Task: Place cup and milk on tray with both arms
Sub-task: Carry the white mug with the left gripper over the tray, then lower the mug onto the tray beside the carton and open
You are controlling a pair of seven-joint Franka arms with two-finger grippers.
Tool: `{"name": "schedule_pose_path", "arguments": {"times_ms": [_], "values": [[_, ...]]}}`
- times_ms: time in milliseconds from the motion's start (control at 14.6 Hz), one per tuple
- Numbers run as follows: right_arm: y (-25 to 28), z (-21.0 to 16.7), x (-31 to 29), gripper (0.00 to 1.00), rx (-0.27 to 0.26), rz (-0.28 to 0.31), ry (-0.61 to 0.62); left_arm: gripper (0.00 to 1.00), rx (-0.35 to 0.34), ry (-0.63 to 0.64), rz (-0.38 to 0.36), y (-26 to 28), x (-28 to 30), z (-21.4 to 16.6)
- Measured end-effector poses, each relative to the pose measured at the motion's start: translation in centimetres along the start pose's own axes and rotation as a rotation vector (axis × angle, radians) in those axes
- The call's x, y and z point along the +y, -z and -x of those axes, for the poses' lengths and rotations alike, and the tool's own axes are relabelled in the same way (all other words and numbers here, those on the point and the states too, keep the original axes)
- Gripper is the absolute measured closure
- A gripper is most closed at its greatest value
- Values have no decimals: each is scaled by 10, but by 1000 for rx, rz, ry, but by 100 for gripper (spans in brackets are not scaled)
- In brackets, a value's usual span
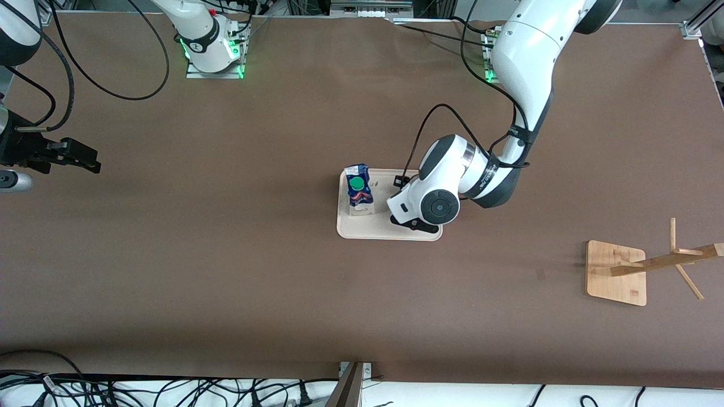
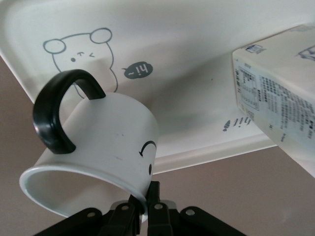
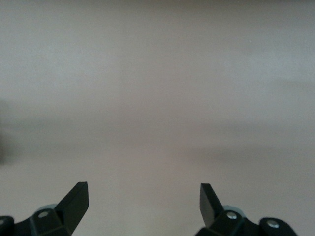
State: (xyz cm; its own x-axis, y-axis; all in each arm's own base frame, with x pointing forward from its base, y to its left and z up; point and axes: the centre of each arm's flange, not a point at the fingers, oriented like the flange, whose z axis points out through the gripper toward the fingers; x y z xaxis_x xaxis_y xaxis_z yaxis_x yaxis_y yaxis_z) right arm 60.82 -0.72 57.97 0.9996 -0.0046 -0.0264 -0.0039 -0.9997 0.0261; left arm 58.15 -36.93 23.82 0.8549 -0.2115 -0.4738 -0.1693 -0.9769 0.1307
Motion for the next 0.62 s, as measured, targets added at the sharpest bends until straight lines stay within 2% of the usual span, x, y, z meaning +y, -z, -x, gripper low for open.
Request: {"name": "schedule_pose_path", "arguments": {"times_ms": [206,480,618], "values": [[0,0,0,0,-1,0,-70,93,-3,38,-4,-3,1,-1],[-1,0,0,0,-2,1,-79,93,0,56,-10,-5,12,0],[-1,0,1,0,-2,2,-61,89,2,59,-10,-5,14,-2]]}}
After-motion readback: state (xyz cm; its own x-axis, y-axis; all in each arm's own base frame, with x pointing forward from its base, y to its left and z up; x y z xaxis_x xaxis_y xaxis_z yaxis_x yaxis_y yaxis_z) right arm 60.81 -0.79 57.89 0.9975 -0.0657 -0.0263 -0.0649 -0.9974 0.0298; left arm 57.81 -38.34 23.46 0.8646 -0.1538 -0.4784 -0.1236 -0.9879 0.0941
